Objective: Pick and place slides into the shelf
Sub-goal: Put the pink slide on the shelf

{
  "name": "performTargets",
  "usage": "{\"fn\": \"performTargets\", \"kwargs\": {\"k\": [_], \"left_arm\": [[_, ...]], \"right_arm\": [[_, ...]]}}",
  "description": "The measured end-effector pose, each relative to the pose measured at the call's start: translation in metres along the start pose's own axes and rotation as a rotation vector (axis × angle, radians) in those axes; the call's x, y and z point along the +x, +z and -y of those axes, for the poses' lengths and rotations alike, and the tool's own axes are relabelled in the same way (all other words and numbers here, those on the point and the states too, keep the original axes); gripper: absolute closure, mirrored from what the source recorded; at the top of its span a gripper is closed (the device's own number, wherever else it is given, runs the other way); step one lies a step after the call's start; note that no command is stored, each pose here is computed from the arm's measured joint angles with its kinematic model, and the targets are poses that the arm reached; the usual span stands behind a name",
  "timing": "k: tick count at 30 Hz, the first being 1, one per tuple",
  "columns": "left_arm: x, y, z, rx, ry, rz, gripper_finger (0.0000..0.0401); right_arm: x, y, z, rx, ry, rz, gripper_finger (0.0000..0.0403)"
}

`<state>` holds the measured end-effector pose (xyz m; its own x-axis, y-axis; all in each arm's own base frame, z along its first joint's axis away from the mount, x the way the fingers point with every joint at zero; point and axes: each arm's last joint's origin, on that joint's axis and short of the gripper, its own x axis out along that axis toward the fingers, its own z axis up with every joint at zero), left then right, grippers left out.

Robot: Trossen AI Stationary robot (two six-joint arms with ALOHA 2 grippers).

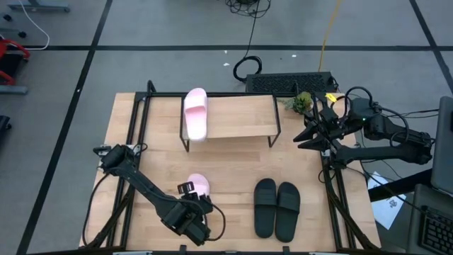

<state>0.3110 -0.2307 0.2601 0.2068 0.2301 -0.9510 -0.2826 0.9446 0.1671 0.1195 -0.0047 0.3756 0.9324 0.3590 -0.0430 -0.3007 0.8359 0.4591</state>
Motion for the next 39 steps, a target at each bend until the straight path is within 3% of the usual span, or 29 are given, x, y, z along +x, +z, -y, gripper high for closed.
{"fn": "performTargets", "kwargs": {"k": [16,28,33,39], "left_arm": [[0.013,0.001,0.008,0.006,-0.023,-0.057,0.0233],[0.032,-0.003,0.006,0.025,0.082,-0.088,0.0233],[0.046,-0.01,0.006,0.005,0.066,-0.153,0.0233],[0.051,-0.012,0.004,-0.011,0.105,-0.13,0.0233]], "right_arm": [[0.0,-0.002,0.001,-0.041,-0.009,-0.02,0.0282],[0.0,-0.003,0.001,-0.053,-0.013,-0.03,0.0282],[0.0,-0.003,0.001,-0.053,-0.012,-0.03,0.0282],[0.0,-0.003,0.001,-0.057,-0.012,-0.03,0.0282]]}}
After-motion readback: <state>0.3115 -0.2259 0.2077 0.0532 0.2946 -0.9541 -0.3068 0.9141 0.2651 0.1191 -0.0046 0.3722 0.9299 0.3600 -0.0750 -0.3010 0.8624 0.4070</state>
